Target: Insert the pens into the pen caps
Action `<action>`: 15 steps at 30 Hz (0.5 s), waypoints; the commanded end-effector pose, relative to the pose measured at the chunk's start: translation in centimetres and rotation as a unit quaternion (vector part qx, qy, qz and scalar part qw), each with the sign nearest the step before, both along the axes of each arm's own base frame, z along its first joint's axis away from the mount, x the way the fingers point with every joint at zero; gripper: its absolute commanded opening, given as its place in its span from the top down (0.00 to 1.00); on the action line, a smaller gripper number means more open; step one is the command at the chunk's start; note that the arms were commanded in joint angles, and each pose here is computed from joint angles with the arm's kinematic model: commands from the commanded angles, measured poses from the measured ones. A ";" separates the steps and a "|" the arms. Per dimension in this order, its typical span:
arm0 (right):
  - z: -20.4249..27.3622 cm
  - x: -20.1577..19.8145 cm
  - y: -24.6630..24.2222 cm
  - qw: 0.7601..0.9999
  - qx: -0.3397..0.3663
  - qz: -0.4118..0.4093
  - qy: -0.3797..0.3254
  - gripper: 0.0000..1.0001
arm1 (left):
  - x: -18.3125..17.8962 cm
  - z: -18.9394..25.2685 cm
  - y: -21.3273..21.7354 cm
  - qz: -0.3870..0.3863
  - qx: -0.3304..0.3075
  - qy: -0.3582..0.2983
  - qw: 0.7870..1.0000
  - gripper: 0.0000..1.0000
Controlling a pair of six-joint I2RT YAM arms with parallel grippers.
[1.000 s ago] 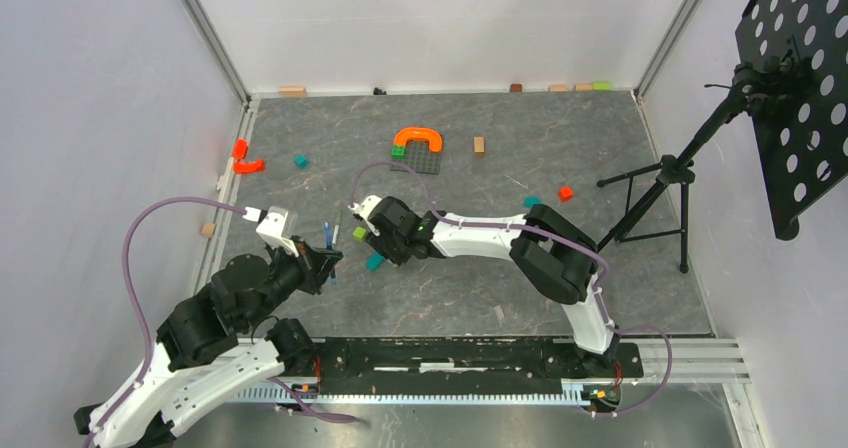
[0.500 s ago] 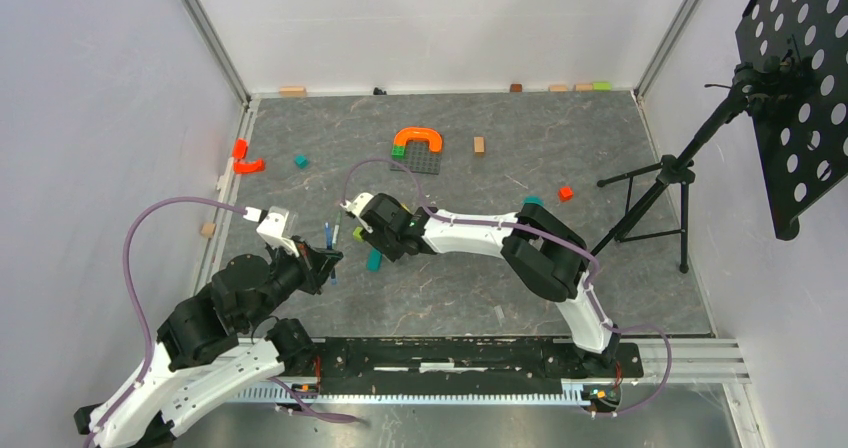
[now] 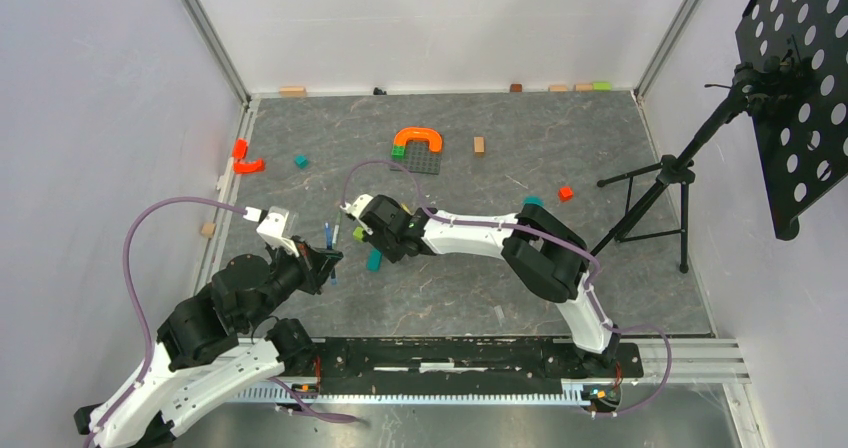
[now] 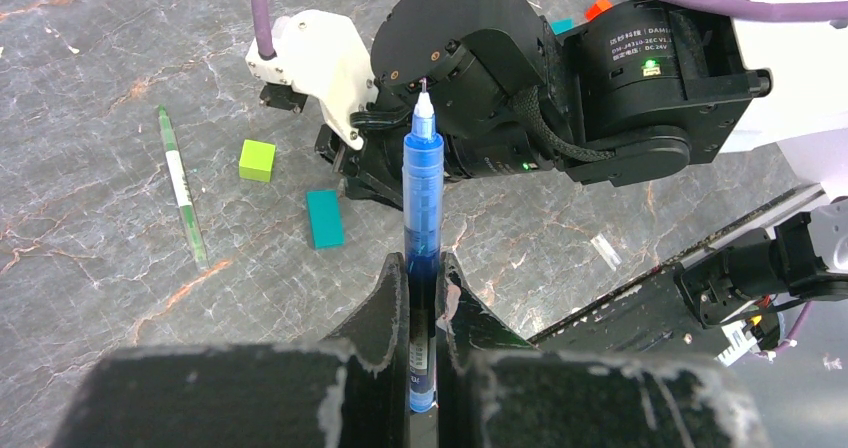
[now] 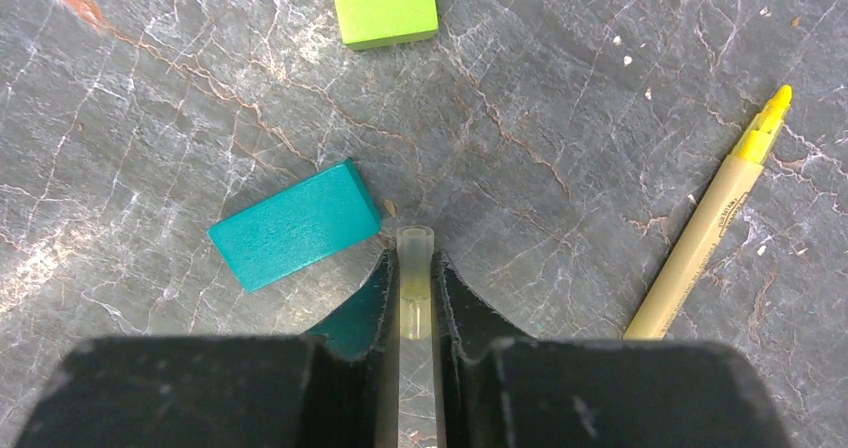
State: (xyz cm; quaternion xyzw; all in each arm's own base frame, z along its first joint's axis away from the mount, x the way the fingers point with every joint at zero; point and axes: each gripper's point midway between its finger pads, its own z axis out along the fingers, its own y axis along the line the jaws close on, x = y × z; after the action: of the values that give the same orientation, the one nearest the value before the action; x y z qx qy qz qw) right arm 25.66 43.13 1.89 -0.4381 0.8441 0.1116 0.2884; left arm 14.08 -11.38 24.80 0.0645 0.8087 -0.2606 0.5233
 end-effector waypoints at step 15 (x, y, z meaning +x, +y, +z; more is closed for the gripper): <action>3.4 -0.3 -1.9 1.000 0.000 -0.017 -0.026 1.00 | 0.2 0.2 -0.2 -0.005 0.005 -0.012 1.000 0.98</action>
State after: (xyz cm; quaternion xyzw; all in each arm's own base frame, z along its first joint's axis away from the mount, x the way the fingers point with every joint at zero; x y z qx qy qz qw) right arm 25.14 41.34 2.25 -0.4409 0.8470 0.0866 0.2840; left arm 14.08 -11.38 24.79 0.0646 0.8088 -0.2605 0.5232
